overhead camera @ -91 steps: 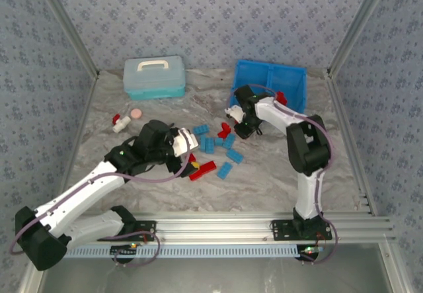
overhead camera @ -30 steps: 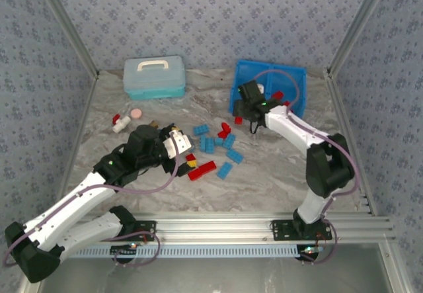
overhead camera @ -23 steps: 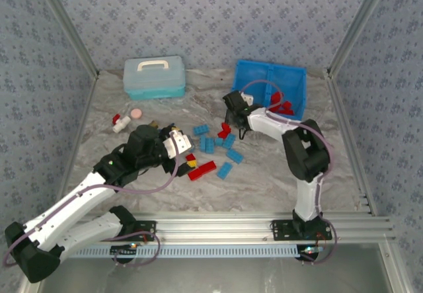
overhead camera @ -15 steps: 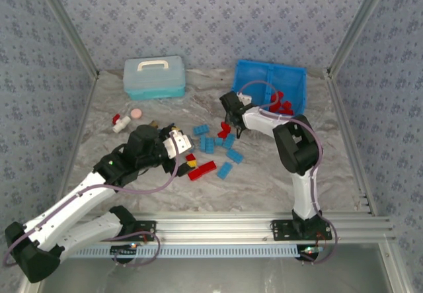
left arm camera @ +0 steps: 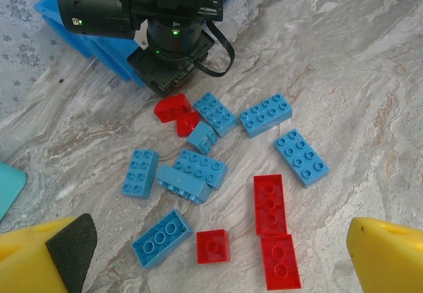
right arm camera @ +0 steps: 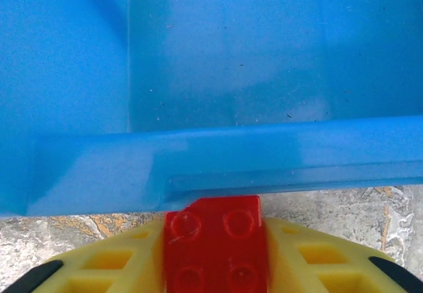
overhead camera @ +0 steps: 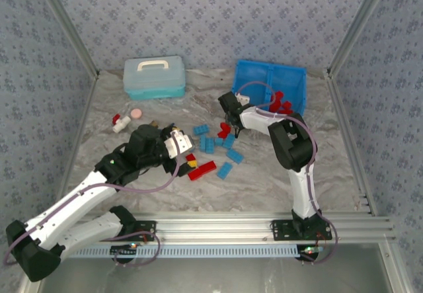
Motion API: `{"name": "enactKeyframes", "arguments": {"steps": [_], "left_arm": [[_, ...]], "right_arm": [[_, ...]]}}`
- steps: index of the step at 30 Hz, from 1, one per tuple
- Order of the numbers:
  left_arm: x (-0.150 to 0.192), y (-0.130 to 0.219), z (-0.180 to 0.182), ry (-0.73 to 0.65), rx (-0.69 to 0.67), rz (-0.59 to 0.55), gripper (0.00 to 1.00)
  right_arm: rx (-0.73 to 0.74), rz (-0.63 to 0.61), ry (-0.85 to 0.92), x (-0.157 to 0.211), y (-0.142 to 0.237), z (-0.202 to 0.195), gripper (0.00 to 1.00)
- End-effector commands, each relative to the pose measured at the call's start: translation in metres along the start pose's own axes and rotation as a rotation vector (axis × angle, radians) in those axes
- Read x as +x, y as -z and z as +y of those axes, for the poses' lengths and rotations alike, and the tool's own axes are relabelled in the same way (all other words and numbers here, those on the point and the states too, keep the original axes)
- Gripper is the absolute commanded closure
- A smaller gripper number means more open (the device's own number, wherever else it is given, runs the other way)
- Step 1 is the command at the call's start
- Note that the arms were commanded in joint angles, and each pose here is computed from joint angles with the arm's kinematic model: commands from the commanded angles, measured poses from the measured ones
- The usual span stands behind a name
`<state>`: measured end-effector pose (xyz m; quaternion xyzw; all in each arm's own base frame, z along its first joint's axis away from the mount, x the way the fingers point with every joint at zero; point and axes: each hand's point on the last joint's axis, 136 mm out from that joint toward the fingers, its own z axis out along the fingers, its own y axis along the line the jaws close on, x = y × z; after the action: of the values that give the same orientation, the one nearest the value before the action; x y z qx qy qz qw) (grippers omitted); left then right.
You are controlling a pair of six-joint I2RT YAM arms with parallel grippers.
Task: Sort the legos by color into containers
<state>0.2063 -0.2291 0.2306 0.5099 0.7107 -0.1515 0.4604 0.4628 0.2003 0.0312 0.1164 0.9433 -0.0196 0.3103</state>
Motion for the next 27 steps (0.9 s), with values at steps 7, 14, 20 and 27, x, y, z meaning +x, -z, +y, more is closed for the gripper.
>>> {"name": "enactKeyframes", "arguments": {"steps": [7,14,20,27], "left_arm": [[-0.006,0.001,-0.001,-0.006,0.005,-0.017,0.01],[-0.008,0.001,-0.002,-0.004,0.012,-0.022,0.01],[-0.008,0.001,-0.002,-0.003,0.014,-0.024,0.01],[-0.010,0.003,-0.002,0.002,0.015,-0.033,0.01]], "right_arm": [[-0.037,-0.050,0.028,-0.014,0.040,-0.005,0.67],[-0.085,-0.184,0.047,-0.046,0.120,-0.024,0.67],[-0.057,-0.289,-0.029,-0.090,0.151,-0.072,0.66],[-0.034,-0.212,-0.181,-0.122,0.107,-0.139,0.66]]}}
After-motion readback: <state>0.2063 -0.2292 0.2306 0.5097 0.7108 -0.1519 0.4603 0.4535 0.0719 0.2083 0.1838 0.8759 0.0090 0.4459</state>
